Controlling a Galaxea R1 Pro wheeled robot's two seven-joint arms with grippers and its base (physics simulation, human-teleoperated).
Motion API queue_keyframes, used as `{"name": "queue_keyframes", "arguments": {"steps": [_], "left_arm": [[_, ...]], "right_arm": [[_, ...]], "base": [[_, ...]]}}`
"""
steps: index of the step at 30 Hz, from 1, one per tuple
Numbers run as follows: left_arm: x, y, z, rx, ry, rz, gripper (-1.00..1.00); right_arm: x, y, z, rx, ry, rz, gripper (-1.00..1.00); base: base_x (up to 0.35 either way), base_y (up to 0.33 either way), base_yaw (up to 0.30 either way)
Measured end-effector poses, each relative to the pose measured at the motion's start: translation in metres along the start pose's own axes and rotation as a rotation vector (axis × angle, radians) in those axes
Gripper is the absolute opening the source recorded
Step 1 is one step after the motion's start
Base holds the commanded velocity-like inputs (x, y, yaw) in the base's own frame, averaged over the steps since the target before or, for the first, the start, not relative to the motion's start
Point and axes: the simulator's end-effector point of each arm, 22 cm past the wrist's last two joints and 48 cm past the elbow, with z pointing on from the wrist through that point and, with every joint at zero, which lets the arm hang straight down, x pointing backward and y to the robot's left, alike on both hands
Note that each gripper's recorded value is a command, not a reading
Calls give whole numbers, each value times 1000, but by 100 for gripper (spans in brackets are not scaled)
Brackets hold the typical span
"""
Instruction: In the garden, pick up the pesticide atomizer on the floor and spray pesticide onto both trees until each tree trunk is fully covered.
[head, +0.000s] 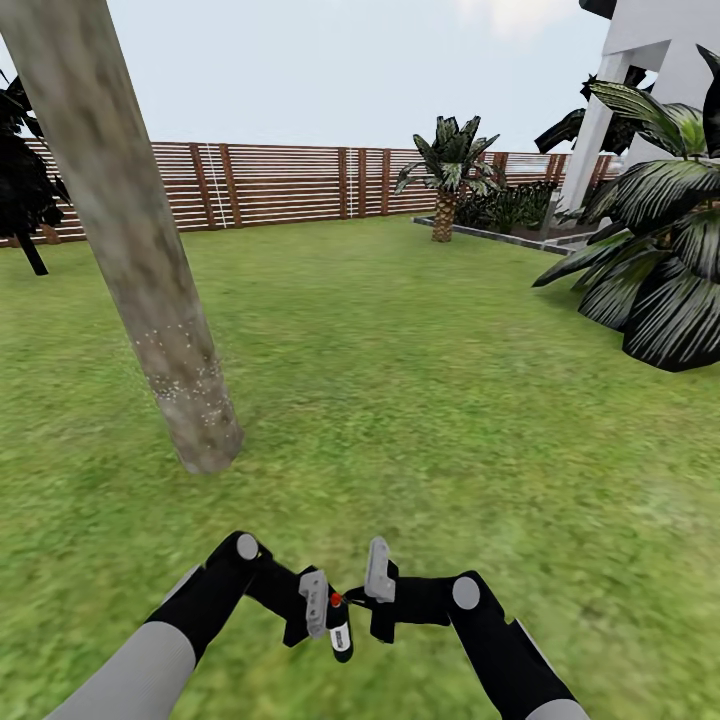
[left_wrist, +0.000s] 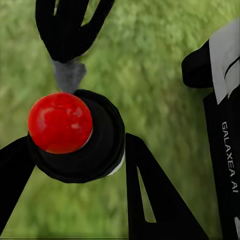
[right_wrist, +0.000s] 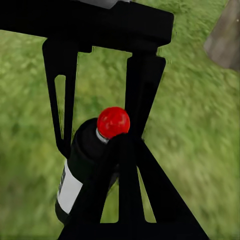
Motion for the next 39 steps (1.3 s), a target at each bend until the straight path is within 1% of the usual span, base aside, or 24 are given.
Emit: {"name": "queue_keyframes", "arguments": {"steps": [3, 5, 7, 11, 12, 13, 15, 17, 18, 20, 21, 22, 23, 24, 25, 26, 27, 28, 29, 31, 33, 35, 36, 39], "left_arm": [[12, -1, -3, -1, 21, -7, -100], [32, 0, -12, -10, 47, -11, -100], [54, 4, -27, -26, 79, -21, -100], [122, 8, -74, -70, 176, -78, -100], [137, 6, -82, -77, 196, -94, -100], [146, 4, -88, -82, 208, -106, -100], [179, -1, -106, -117, 242, -154, -100], [186, 13, -116, -205, 206, -204, -100], [194, 25, -121, -283, 170, -264, -100], [207, 39, -122, -395, 112, -366, -100], [221, 47, -122, -487, 77, -455, -100], [231, 53, -124, -552, 58, -512, -100], [249, 59, -127, -648, 42, -596, -100], [268, 60, -129, -732, 36, -677, -100], [281, 59, -129, -791, 27, -729, -100], [296, 56, -132, -884, 2, -779, -100], [311, 50, -136, -977, -29, -818, -100], [321, 44, -139, -1040, -47, -842, -100], [339, 31, -147, -1141, -62, -889, -100], [365, 8, -158, -1258, -48, -950, -100], [390, -13, -169, -1368, -23, -1026, -100], [406, -35, -166, -1399, 16, -1082, -100], [406, -42, -156, -1386, 27, -1094, -100], [405, -44, -149, -1381, 26, -1107, -100]], "right_arm": [[0, 0, 0, -1, 1, -1, -100], [1, 0, 0, -2, 2, -1, -100], [1, 0, 0, -2, 2, -1, -100], [4, 1, -1, -2, 7, 1, -100], [6, 0, -2, -2, 10, 3, 100], [7, 0, -2, 0, 12, 5, 100], [18, 1, -6, 0, 29, 15, 100], [51, 2, -19, 3, 82, 45, 100], [83, -2, -32, 39, 131, 81, 100], [132, -10, -52, 131, 203, 154, 100], [169, -15, -67, 223, 257, 223, 100], [192, -16, -76, 283, 291, 271, 100], [223, -14, -89, 373, 340, 334, 100], [247, -13, -101, 458, 382, 376, 100], [259, -14, -109, 519, 406, 391, 100], [273, -17, -121, 607, 435, 399, 100], [285, -17, -132, 688, 458, 402, 100], [291, -18, -140, 743, 470, 400, 100], [297, -19, -153, 839, 477, 392, 100], [302, -24, -177, 994, 470, 402, 100], [306, -20, -198, 1135, 446, 455, 100], [308, -15, -206, 1192, 434, 482, 100], [309, -14, -208, 1204, 433, 488, 100], [311, -13, -211, 1215, 435, 494, 100]], "base": [[0, 0, 0], [0, 0, 0], [0, 0, 0], [0, 0, 0], [0, 0, 0], [0, 0, 0], [0, 0, 0], [0, 0, 0], [0, 0, 0], [0, 0, 0], [0, 0, 0], [0, 0, 0], [0, 0, 0], [0, 0, 0], [0, 0, 0], [0, 0, 0], [0, 0, 0], [0, 0, 0], [0, 0, 0], [0, 0, 0], [0, 0, 0], [0, 0, 0], [0, 0, 0], [0, 0, 0]]}}
